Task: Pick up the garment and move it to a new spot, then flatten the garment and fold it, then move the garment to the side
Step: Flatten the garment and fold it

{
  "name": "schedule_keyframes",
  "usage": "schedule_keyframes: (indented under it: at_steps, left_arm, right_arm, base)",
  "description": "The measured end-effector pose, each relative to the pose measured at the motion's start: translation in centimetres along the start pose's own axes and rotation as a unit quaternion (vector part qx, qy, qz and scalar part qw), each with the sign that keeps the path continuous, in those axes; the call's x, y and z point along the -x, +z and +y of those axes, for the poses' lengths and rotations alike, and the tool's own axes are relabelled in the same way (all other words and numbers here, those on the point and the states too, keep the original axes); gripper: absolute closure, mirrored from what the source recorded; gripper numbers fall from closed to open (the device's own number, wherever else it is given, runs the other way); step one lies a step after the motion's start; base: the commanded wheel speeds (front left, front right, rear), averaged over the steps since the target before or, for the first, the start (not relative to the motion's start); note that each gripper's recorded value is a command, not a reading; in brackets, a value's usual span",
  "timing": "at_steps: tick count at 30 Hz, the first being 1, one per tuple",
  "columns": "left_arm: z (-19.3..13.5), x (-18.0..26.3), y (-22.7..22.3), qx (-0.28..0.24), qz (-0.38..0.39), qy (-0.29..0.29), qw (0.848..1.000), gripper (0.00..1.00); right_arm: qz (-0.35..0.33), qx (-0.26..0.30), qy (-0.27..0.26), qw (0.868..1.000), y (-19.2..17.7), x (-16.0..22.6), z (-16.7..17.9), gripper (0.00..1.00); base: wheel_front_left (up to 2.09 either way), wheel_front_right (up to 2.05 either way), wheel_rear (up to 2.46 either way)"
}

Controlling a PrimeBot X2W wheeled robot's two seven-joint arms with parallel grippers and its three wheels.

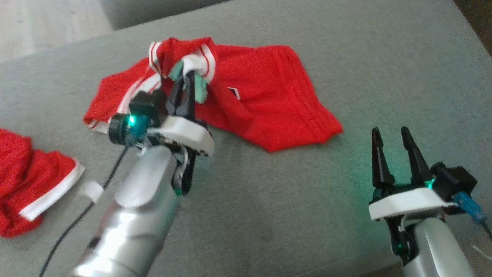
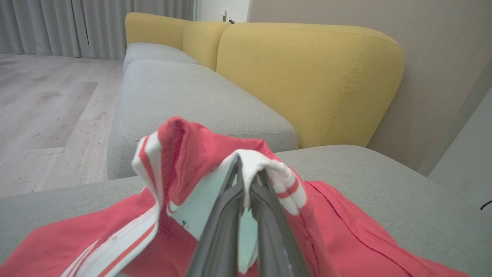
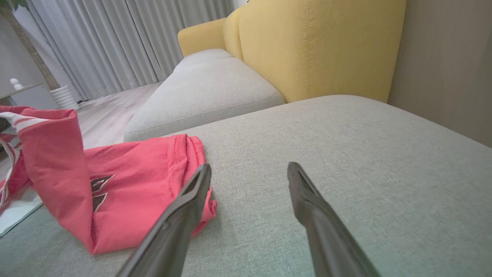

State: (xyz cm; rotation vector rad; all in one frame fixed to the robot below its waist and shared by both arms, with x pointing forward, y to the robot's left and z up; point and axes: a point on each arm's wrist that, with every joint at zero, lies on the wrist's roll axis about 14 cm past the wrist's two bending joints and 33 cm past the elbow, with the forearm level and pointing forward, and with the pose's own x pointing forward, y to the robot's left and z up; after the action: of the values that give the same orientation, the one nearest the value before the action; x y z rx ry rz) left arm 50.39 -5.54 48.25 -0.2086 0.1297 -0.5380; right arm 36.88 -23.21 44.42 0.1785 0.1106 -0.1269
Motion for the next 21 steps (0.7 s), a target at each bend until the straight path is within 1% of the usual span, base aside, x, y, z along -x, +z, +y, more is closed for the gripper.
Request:
schedule_keyframes:
  at_steps: [5,9,12,16,20,21]
  left_arm:
    - [1.2,3.6,0.2,-0.008,-0.011,0.02,1.0,1.0]
    - [3.2,6.4,1.3,-0.016,-0.03,0.049,0.998,1.0]
    - [4.9,8.6,2.2,-0.035,-0.036,0.069,0.996,1.0]
    - [6.1,12.0,0.6,-0.077,0.012,0.075,0.994,1.0]
    - [6.5,15.2,-0.8,-0.128,0.058,0.07,0.988,1.0]
    - [6.5,15.2,-0.8,-0.128,0.058,0.07,0.988,1.0]
  right_arm:
    - [0.013,0.001,0.026,1.0,-1.0,0.1,1.8,0.0]
    - [0.015,0.003,0.058,0.998,-1.2,-0.6,3.9,0.0]
    - [0.015,0.002,0.081,0.997,-1.2,-0.9,5.5,0.0]
    - [0.015,0.002,0.104,0.994,-1.2,-1.1,7.1,0.0]
    - [0.012,-0.001,0.119,0.993,-1.0,-1.4,8.2,0.0]
    - [0.012,-0.001,0.119,0.993,-1.0,-1.4,8.2,0.0]
  base:
    - [0.0,0.0,0.0]
    - [0.0,0.0,0.0]
    - [0.0,0.0,0.0]
    - [0.0,0.0,0.0]
    - [0.0,0.0,0.0]
    - [0.0,0.0,0.0]
